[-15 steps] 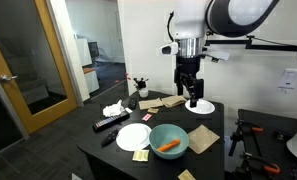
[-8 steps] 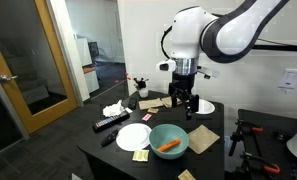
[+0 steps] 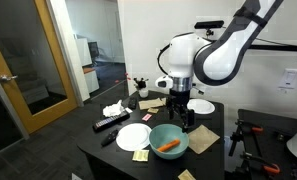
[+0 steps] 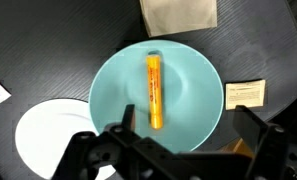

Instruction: Remove the orange object from the blue bowl and put it on the table

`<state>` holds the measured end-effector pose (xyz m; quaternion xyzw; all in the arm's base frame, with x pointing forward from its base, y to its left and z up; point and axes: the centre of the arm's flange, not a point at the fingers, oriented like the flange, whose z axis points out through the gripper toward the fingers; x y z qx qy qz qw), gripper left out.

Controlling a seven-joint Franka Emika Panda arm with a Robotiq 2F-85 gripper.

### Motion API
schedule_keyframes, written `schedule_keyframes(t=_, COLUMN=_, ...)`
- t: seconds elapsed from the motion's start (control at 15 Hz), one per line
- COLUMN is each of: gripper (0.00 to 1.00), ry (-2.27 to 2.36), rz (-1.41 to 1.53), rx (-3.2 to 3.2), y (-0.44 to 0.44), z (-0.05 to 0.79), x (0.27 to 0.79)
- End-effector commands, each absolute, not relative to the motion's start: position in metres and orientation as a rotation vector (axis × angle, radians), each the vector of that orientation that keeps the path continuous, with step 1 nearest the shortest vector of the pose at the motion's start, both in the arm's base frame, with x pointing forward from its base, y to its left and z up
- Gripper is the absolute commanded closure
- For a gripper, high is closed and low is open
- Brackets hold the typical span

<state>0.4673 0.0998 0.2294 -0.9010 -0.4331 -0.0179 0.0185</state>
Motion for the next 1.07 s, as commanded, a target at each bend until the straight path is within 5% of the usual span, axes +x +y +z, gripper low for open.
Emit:
schedule_keyframes(t=0.0, gripper=0.00, ry=-1.372, rz=-0.067, rx=-2.774, y=0.100, z=0.210, x=0.482)
schedule_keyframes(t=1.0, gripper=0.00, ry=-1.454, rz=0.058, rx=-2.747, y=0.120, z=0.158, x=0.495)
